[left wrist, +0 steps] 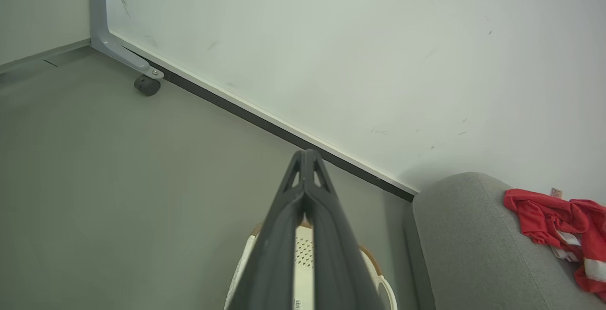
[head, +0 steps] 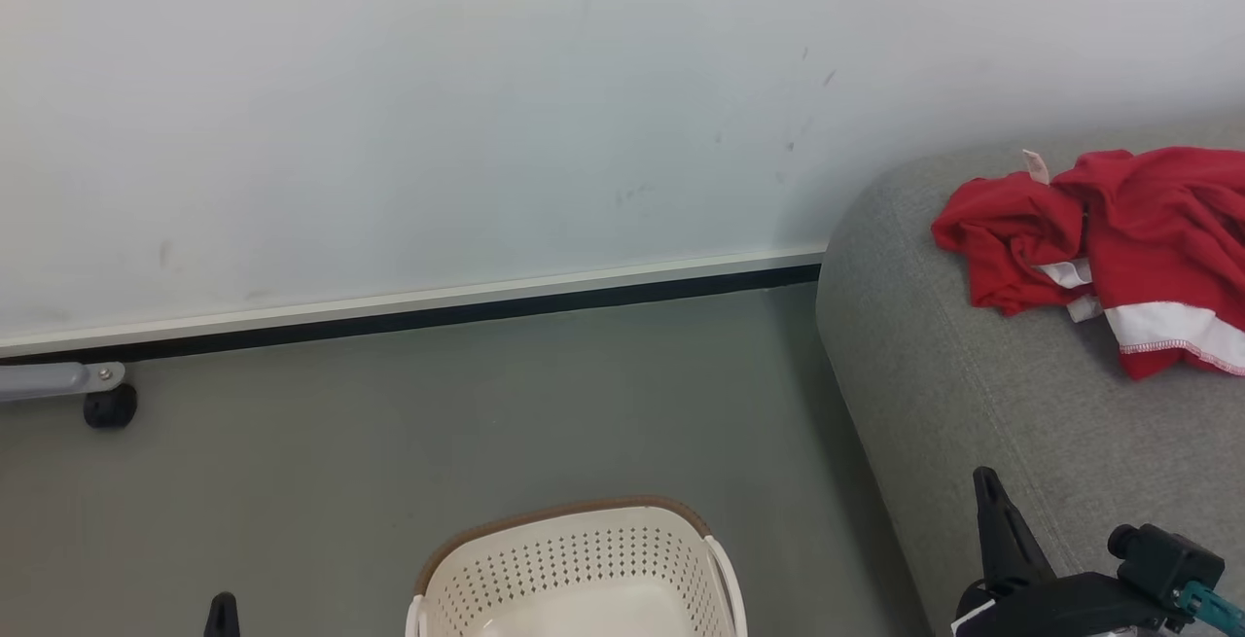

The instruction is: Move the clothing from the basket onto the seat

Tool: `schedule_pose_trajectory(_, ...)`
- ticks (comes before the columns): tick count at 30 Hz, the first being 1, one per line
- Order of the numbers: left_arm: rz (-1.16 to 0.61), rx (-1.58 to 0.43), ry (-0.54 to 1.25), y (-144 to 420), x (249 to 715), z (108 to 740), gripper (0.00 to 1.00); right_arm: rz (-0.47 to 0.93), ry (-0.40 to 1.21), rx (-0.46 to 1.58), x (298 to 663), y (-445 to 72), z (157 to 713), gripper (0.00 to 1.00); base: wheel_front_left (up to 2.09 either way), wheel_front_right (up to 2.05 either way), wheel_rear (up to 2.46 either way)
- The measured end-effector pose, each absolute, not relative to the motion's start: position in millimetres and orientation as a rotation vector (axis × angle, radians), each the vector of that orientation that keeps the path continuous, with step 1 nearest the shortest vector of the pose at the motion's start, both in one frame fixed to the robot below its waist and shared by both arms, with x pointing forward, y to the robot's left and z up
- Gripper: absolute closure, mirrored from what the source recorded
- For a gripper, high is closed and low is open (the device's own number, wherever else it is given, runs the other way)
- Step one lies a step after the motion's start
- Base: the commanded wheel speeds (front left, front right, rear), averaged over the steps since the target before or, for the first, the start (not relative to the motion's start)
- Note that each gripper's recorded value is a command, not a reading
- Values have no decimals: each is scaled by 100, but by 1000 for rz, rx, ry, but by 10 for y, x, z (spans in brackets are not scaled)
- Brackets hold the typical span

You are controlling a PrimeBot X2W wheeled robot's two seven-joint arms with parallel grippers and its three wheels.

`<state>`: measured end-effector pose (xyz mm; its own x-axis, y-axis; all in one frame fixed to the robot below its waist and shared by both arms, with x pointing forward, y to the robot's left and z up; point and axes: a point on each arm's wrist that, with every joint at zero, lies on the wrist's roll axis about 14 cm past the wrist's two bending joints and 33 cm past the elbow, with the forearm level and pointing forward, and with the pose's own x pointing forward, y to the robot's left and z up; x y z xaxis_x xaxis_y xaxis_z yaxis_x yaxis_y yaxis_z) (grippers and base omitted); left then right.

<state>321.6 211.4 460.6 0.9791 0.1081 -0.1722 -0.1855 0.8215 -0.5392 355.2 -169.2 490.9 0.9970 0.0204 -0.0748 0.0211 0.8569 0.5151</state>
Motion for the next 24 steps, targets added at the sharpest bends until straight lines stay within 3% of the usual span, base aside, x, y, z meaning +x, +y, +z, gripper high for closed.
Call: schedule_pose_trajectory(24,164,-935,165,2064,3386,4550,100,-56,130,905,3656,-1829,4805,100,0,0,0)
